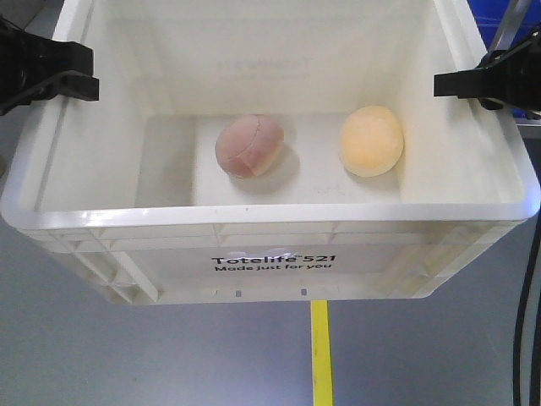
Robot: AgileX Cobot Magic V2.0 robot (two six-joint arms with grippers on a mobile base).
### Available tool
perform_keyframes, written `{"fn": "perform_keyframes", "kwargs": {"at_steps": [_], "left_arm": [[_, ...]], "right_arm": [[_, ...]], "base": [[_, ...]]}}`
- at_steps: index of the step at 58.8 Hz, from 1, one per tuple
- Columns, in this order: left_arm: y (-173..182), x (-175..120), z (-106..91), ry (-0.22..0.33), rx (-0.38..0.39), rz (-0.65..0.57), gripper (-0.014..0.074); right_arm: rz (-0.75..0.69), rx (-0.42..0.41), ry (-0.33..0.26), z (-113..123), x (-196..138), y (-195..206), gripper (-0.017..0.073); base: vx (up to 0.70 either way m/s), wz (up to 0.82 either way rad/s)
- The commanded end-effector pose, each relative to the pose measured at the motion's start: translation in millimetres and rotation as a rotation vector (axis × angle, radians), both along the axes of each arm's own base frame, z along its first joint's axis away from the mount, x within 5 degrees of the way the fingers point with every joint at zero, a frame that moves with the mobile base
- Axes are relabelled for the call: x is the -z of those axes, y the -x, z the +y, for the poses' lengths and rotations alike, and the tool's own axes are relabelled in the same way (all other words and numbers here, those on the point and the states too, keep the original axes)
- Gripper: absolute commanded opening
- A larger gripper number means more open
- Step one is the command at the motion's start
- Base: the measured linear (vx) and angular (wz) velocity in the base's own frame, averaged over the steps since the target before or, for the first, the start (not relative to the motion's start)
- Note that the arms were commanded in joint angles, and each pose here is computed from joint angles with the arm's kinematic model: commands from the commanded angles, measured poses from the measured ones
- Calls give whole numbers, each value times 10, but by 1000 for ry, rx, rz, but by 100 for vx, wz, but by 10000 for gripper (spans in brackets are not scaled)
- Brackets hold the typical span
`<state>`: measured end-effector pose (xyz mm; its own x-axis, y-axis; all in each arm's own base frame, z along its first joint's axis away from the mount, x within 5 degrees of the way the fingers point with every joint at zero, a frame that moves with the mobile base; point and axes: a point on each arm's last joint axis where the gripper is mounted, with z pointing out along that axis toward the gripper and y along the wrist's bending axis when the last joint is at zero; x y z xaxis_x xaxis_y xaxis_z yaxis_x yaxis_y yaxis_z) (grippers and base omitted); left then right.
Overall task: Place moving items into box and shelve
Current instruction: 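Keep holding the crate rims with both grippers during driving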
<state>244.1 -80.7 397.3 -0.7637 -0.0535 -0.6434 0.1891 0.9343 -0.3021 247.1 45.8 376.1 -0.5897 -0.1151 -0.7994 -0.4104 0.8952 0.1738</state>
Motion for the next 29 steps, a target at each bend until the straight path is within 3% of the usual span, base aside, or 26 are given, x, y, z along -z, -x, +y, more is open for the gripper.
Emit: {"fn": "perform_keyframes", "kwargs": {"at_steps": [1, 29], "left_arm": [[40, -358, -31, 119, -12, -201, -6], [40, -358, -31, 120, -12, -201, -6]], "right_arm": [[-138, -9, -83, 46, -320, 88, -6], [-140, -8, -83, 45, -321, 86, -6]], "base": [[45, 2], [47, 0]]}}
